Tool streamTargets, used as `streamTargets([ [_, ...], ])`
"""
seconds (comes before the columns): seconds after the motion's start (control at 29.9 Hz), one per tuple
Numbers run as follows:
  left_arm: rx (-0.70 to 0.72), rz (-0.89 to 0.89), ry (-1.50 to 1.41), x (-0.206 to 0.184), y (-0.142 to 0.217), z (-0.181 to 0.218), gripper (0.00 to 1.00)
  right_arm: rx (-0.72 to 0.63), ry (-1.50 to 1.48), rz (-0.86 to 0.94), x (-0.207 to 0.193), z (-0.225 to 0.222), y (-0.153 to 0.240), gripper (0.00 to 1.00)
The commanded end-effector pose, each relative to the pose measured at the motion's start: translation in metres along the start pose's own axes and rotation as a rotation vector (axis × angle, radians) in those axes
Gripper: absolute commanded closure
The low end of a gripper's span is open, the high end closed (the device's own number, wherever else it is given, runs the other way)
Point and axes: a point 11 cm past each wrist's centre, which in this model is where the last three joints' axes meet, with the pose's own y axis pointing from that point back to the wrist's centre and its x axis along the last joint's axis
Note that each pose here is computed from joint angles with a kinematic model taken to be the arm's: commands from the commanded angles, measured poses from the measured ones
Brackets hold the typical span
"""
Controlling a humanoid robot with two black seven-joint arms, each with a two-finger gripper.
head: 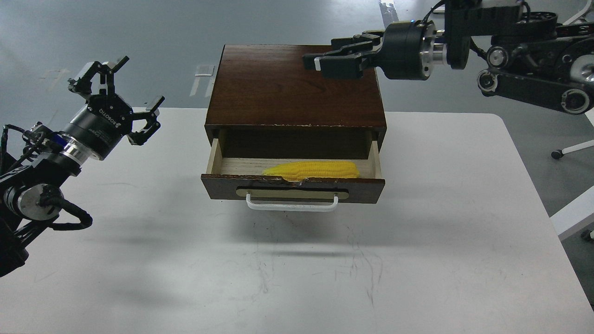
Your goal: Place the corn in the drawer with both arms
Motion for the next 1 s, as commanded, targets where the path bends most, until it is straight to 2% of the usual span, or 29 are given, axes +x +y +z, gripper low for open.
streamTargets([
  [0.0, 0.003, 0.0, 0.005, 0.0, 0.0, -0.003, 0.02, -0.017, -0.304, 0.179, -0.003, 0.029, 0.021, 0.01],
  [0.1, 0.005, 0.001, 0.009, -0.001, 0.001, -0.005, 0.02, -0.027, -0.564, 0.363, -0.012, 0.062, 0.046, 0.0],
  [0.2, 0.008, 0.004, 0.011, 0.0, 0.002, -0.006, 0.02, -0.041, -0.81, 0.505, -0.041, 0.092, 0.063, 0.0],
  [0.4, 0.011, 0.004, 0.016, -0.001, 0.002, -0.009, 0.02, -0.108, -1.128, 0.704, -0.096, 0.137, 0.093, 0.0],
  [0.43, 0.011, 0.004, 0.016, -0.001, 0.002, -0.009, 0.02, -0.108, -1.129, 0.705, -0.096, 0.137, 0.093, 0.0],
  [0.53, 0.015, -0.008, 0.024, -0.005, 0.003, -0.011, 0.02, -0.138, -1.336, 0.797, -0.133, 0.152, 0.096, 0.0],
  [0.8, 0.034, 0.002, 0.038, -0.003, 0.011, -0.021, 0.02, -0.198, -1.434, 0.795, -0.183, 0.157, 0.089, 0.0],
  [0.97, 0.036, 0.008, 0.04, -0.002, 0.013, -0.023, 0.02, -0.203, -1.468, 0.778, -0.198, 0.153, 0.083, 0.0],
])
